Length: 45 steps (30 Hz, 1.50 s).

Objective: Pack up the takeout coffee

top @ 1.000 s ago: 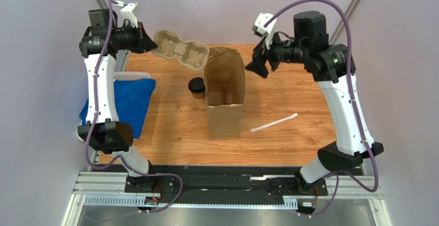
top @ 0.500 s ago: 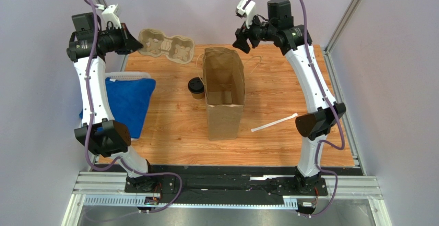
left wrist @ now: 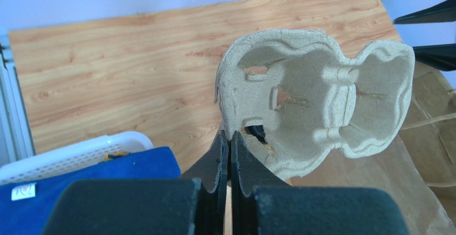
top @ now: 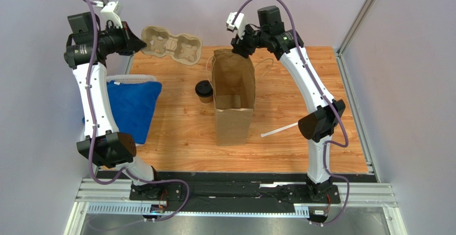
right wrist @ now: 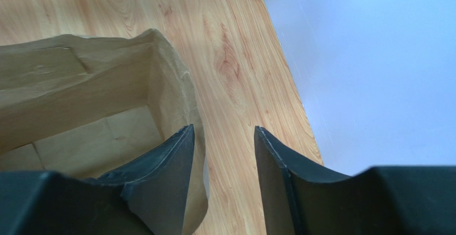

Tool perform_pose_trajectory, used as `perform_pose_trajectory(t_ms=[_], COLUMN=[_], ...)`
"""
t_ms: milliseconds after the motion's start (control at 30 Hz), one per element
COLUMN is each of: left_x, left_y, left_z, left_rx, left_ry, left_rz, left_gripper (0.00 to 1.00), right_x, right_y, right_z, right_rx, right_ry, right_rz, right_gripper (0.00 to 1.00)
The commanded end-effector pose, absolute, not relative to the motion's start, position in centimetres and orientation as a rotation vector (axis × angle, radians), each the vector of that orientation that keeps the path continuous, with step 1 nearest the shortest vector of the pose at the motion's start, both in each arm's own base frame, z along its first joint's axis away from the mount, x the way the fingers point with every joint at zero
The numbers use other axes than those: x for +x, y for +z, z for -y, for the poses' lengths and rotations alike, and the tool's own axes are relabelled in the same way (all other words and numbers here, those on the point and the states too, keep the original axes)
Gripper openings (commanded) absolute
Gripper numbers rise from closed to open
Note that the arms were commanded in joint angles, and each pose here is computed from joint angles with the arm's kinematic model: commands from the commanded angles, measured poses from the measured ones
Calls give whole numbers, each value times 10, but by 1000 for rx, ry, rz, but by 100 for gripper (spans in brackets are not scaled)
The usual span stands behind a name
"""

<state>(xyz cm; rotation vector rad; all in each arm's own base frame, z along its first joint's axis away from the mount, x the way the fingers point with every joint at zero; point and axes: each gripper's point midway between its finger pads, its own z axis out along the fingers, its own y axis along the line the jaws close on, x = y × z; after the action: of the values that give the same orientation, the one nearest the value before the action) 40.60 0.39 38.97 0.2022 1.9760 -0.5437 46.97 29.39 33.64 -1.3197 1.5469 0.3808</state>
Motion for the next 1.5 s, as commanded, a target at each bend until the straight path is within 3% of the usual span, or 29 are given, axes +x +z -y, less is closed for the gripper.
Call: perform_pose_trajectory(t_ms=[0, 67, 100, 200, 433, 600, 867, 1133, 1467], left_x=[391, 390, 388, 383, 358, 307, 265, 240, 224], left_y=[449, 457, 466, 483, 556, 594, 541, 546, 558], left_z=[7, 10, 11, 22, 59, 122, 180, 166, 198], left_rx=[333, 354, 374, 474, 614, 848, 1204, 1209, 1262], left_ry=[-503, -497, -483, -395, -285, -250, -148, -90, -95], left_rz=[-1810, -1788, -1764, -1712, -1463, -1209, -1098, -1058, -994], left_gripper=[0, 0, 0, 0, 0, 0, 0, 0, 0], right_x=[492, 491, 488, 479, 440, 411, 388, 380, 375], right_y=[331, 331, 333, 346, 380, 378, 378, 373, 384], right_z=[-285, -285, -286, -288, -288, -289, -292, -283, -285], right_rx=[-1320, -1330, -1332, -1335, -1338, -1373, -1365, -1348, -1324], right_ry=[263, 262, 270, 277, 289, 290, 328, 322, 350], right_rz=[-1534, -1528, -1523, -1495, -1455, -1477, -1527, -1559, -1546], right_gripper=[41, 30, 17, 0, 0, 0, 0, 0, 0])
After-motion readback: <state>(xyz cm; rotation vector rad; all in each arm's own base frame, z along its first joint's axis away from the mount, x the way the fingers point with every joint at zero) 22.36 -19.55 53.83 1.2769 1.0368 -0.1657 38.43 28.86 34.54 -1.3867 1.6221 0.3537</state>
